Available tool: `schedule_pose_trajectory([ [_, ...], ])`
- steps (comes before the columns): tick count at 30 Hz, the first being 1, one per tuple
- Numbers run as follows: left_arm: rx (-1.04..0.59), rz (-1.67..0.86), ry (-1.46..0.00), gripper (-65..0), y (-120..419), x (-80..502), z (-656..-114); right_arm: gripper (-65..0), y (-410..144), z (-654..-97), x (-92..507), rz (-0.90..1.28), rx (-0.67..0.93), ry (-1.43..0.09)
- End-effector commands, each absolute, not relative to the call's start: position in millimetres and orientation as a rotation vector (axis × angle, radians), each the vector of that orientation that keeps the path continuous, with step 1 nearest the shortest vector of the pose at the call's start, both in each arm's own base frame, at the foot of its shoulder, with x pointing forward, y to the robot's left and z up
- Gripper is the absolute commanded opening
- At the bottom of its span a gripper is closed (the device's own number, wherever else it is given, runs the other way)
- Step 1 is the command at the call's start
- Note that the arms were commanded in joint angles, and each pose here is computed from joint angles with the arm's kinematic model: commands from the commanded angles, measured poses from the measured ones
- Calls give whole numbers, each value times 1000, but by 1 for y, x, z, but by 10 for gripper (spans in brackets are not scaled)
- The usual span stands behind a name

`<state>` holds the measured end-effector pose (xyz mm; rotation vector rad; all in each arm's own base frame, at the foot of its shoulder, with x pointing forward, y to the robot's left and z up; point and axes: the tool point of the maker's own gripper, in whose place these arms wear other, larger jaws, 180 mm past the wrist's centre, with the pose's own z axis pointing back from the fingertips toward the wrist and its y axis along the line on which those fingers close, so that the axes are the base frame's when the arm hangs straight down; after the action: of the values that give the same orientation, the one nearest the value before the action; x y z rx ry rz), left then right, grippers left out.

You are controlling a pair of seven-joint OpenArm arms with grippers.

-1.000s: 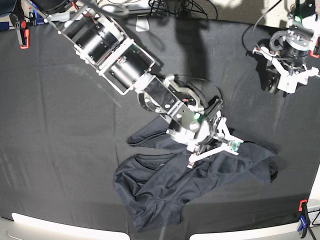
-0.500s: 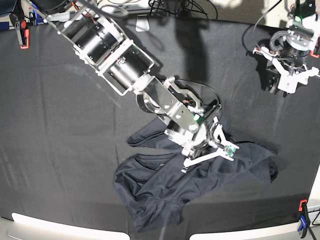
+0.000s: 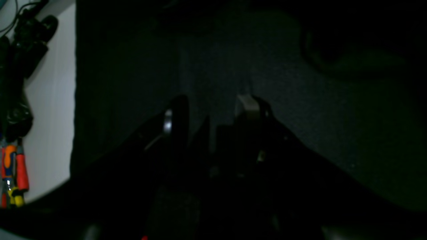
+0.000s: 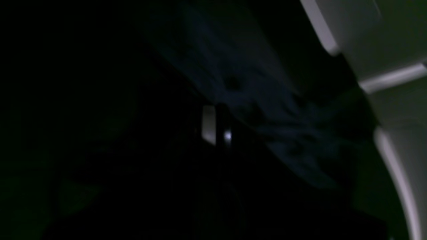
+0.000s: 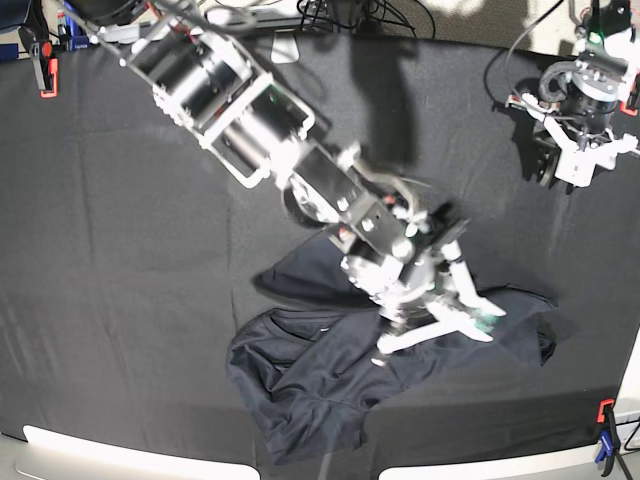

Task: Layout the t-shirt on the table in an organized manner, then fold the t-shirt properly
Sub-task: 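Lift the shirt with the right gripper and pass it to the left gripper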

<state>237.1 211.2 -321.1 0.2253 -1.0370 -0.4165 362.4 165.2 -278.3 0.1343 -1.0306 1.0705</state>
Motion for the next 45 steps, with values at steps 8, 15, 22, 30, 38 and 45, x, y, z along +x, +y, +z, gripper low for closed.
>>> schedule_pose_trajectory([
  [8,238,-422,-1078,-435,212,242,-310,-650,202,-214,281,1095,524,-1148],
  [15,238,-422,-1077,-435,212,241,-311,-650,215,-182,230,1194,768,-1181],
  [22,238,-422,-1078,-435,212,242,-310,-590,217,-184,222,1207,808,-1144],
  [30,238,-423,-1078,-435,212,242,-310,-298,216,-181,225,1202,806,-1157],
  [38,238,-422,-1078,-435,212,242,-310,-299,172,-168,313,939,613,-1245],
  [45,235,-420,-1078,-435,212,241,-311,-299,118,-201,437,721,385,-1116],
])
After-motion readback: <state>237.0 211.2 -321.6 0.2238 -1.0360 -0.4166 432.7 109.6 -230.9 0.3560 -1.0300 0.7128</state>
